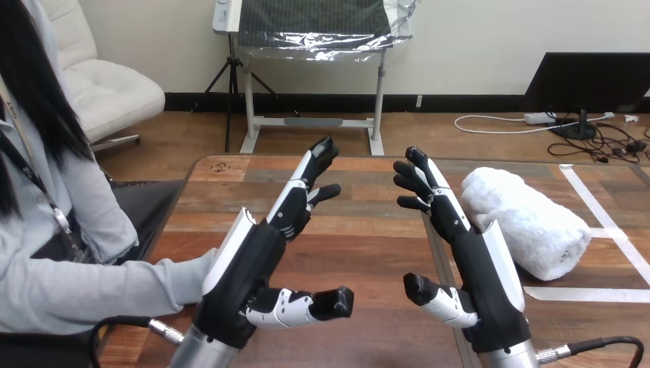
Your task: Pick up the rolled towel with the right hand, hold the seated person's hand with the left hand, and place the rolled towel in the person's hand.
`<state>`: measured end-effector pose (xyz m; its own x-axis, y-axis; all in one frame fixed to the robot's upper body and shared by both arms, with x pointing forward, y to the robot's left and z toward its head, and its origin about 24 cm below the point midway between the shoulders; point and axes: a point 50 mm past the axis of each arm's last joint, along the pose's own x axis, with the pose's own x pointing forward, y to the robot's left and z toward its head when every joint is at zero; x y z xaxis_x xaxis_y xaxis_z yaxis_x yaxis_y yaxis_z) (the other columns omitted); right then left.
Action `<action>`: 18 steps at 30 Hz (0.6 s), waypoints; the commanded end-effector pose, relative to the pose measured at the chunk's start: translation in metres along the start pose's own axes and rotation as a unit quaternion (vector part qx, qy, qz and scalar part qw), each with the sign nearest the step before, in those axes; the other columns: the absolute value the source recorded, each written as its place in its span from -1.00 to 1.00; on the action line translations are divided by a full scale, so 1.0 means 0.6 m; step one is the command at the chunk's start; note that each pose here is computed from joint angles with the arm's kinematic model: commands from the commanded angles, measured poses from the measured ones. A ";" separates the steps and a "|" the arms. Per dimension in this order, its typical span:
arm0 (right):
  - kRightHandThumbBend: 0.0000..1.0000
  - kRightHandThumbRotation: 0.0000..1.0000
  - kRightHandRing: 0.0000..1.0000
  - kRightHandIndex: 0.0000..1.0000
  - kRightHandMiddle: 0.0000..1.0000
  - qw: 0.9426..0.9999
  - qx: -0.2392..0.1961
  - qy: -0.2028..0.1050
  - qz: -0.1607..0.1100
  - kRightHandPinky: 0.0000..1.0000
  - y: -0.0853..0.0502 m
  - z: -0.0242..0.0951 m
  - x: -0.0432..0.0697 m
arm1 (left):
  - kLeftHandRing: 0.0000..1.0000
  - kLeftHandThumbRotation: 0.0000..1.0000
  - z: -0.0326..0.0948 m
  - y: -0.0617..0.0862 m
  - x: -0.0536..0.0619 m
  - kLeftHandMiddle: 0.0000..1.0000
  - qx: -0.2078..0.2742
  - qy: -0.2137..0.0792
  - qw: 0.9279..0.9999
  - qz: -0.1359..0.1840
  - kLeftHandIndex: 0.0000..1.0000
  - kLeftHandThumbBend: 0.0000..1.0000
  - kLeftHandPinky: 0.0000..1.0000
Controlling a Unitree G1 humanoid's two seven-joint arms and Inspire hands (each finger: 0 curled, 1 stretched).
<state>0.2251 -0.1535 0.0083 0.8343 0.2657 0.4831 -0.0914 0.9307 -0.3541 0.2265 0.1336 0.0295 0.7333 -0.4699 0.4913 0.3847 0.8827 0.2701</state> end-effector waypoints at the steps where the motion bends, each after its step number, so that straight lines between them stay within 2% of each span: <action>1: 1.00 0.88 0.75 0.94 0.81 0.999 -0.013 -0.043 -0.017 0.61 -0.017 0.014 0.031 | 1.00 0.43 0.013 0.011 0.035 1.00 0.017 -0.041 0.999 0.007 1.00 1.00 0.73; 12: 1.00 0.83 0.75 0.94 0.81 0.999 -0.014 -0.048 -0.017 0.63 -0.024 0.018 0.030 | 1.00 0.47 0.017 0.009 0.036 1.00 0.018 -0.047 0.999 0.013 1.00 1.00 0.70; 18: 1.00 0.79 0.75 0.94 0.82 0.998 -0.020 -0.055 -0.016 0.62 -0.031 0.022 0.036 | 1.00 0.40 0.020 0.008 0.038 1.00 0.007 -0.051 0.999 0.016 1.00 1.00 0.80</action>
<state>0.2256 -0.1555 0.0124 0.8274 0.2685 0.4932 -0.0865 0.9288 -0.3604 0.2271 0.1306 0.0302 0.7376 -0.4568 0.4974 0.3722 0.8895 0.2650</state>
